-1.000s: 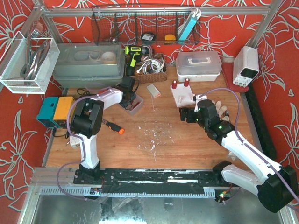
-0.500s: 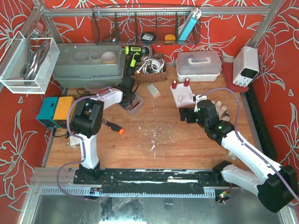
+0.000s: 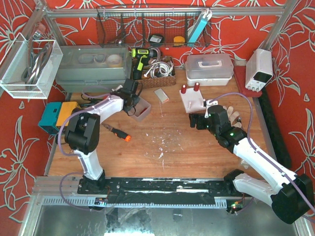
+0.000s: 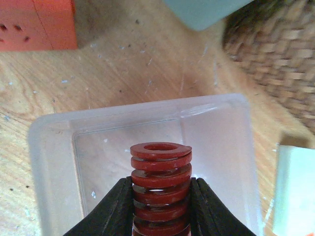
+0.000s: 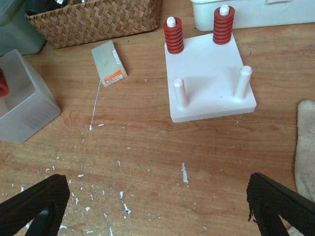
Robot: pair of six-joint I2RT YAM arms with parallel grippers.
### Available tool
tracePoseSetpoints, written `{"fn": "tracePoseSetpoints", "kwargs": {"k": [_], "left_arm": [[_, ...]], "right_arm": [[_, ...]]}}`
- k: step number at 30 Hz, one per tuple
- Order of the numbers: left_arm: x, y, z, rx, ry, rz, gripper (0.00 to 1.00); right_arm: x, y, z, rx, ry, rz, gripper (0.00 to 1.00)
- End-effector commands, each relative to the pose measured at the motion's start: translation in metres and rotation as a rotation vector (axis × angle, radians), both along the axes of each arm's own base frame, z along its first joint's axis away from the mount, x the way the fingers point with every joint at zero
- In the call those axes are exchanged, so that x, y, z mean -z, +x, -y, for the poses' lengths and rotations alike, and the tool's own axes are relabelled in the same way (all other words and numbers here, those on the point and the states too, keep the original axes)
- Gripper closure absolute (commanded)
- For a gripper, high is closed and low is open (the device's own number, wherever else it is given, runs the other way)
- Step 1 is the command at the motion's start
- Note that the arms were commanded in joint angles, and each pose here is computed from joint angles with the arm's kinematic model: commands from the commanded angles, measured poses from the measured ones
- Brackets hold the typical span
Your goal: Install the large spring
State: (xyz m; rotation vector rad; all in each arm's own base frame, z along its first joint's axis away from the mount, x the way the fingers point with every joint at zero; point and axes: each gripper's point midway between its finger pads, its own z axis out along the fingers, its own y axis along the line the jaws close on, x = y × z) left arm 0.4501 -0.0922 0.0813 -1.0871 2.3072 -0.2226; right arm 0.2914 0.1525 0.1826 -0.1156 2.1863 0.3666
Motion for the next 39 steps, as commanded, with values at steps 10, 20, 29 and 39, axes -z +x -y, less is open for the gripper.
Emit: {"fn": "tracePoseSetpoints", "kwargs": {"k": [10, 20, 29, 39], "left_arm": [[-0.116, -0.013, 0.028, 0.312, 0.136, 0.451, 0.89], [-0.136, -0.088, 0.118, 0.762, 0.229, 0.815, 0.93], [-0.126, -0.164, 0.154, 1.074, 0.279, 1.137, 0.96], [-0.113, -0.202, 0.16, 1.208, 0.41, 1.256, 0.96]], "right_arm": [[0.003, 0.002, 0.003, 0.013, -0.037, 0.007, 0.01], [-0.006, 0.002, -0.001, -0.004, -0.036, -0.007, 0.01], [-0.045, -0.026, -0.069, -0.357, 0.152, -0.135, 0.1], [-0.053, -0.071, -0.151, -0.654, 0.186, -0.29, 0.32]]}}
